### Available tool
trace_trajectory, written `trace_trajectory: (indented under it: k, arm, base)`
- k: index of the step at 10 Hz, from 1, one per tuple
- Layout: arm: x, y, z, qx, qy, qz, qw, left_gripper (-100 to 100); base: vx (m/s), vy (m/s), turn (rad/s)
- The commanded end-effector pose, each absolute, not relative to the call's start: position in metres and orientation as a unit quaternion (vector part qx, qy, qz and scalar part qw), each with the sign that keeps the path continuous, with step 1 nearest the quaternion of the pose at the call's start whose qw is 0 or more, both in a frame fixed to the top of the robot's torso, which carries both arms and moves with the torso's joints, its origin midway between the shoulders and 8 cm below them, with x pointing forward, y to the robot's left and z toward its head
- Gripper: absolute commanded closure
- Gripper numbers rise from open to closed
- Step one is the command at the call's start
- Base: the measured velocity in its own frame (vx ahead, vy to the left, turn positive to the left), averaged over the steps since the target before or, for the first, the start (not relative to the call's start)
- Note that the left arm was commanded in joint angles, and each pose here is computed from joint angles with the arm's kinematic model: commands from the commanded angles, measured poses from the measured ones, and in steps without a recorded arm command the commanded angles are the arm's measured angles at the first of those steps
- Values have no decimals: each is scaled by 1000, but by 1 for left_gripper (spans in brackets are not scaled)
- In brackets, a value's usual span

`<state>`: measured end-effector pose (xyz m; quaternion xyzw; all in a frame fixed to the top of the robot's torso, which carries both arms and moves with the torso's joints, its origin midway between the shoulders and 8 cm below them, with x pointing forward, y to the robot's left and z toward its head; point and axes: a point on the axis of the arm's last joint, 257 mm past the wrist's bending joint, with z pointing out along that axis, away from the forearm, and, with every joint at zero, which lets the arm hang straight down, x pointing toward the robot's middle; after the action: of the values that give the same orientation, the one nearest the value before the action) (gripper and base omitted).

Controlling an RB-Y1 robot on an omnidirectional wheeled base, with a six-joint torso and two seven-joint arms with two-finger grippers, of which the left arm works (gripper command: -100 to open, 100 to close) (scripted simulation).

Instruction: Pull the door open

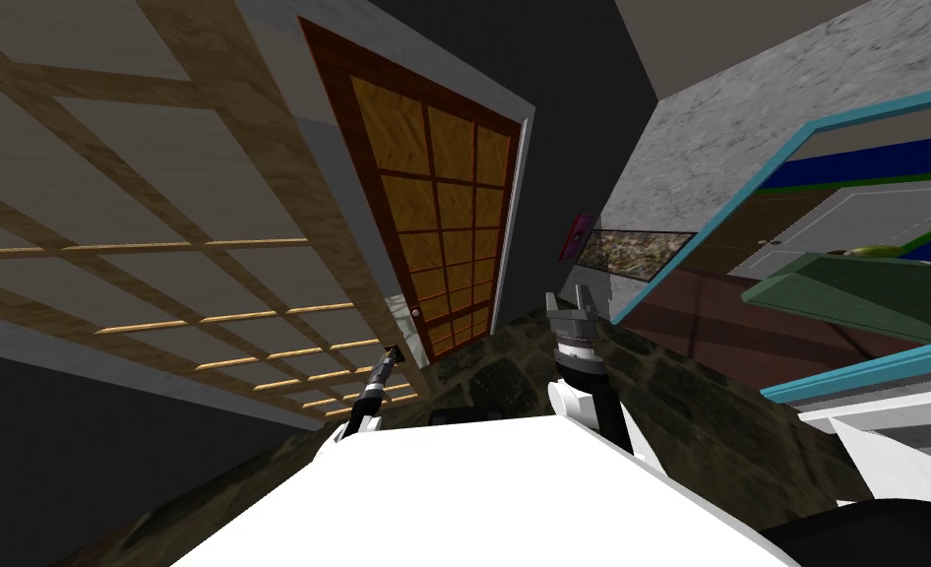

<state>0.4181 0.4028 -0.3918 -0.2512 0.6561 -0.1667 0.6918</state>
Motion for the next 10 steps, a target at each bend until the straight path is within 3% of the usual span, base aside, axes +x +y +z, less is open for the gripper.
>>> trace_trajectory:
  k: [1,10]
  arm:
    - [417,399,-395,-263,654,-179,687,100]
    - [418,403,-394,-354,608,-264,661,100]
  base:
    - [-25,10,-33]
    - [-31,17,-45]
